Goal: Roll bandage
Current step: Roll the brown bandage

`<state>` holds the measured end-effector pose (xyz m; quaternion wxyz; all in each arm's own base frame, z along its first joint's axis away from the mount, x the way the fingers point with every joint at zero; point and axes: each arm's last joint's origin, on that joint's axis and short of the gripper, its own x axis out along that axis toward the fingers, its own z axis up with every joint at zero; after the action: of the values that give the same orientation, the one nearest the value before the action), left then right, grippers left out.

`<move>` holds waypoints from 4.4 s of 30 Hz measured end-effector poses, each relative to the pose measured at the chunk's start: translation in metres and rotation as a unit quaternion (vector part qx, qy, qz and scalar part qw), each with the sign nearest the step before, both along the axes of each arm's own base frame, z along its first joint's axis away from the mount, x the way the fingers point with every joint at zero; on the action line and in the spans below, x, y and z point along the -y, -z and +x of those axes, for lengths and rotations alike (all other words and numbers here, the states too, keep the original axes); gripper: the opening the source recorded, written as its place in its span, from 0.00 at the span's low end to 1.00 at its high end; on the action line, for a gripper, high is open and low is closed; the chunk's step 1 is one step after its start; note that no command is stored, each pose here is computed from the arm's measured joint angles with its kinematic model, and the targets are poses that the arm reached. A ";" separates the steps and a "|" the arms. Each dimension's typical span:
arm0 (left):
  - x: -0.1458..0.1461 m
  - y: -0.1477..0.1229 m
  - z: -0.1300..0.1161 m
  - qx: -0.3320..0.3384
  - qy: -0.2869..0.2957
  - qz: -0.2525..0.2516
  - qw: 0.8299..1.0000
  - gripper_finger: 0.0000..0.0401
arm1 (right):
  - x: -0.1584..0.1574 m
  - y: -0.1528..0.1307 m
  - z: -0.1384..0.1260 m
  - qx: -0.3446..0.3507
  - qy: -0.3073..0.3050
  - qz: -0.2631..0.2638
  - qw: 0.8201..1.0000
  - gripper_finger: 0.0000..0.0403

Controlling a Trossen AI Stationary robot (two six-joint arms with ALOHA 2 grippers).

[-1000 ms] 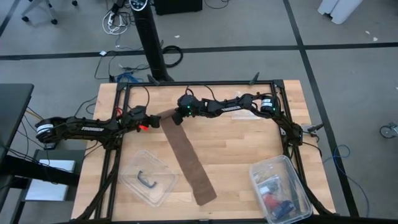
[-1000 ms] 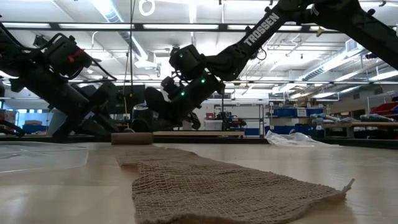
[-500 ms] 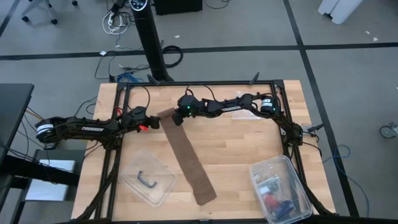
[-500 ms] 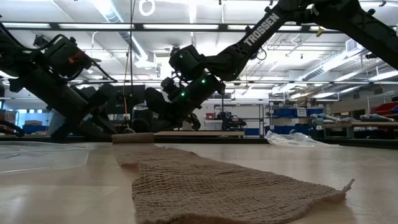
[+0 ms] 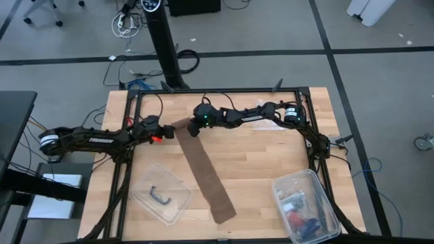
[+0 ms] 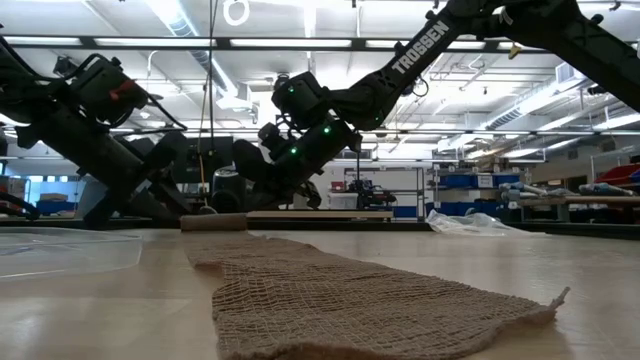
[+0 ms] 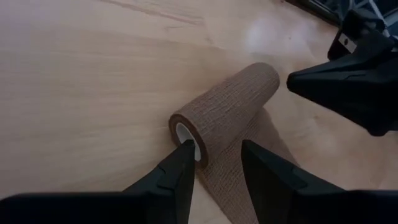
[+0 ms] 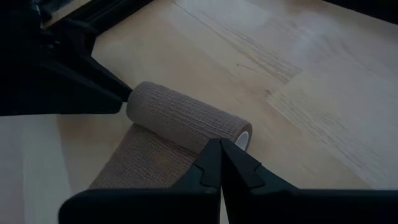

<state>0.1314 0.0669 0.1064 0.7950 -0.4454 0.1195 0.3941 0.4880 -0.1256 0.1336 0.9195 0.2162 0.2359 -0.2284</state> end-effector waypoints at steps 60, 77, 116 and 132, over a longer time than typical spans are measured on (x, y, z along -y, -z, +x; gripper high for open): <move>-0.004 -0.005 0.021 -0.024 0.130 0.198 0.971 0.00 | -0.034 -0.054 -0.022 -0.091 -0.174 -0.019 0.980 0.10; 0.005 -0.023 0.031 0.024 0.193 0.307 0.931 0.00 | -0.192 -0.138 -0.121 -0.198 -0.246 -0.100 0.944 0.09; -0.007 -0.206 0.136 -0.071 0.407 0.578 0.704 0.00 | -0.126 -0.166 -0.266 0.180 -0.097 -0.228 0.952 0.17; 0.014 -0.213 0.142 -0.117 0.393 0.626 0.663 0.00 | -0.099 -0.183 -0.250 0.166 -0.135 -0.235 0.948 0.18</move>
<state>0.2730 0.0526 0.3194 0.9470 0.2956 0.1008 0.0757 0.2379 -0.0270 0.3168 0.9926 -0.0046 0.0466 -0.1121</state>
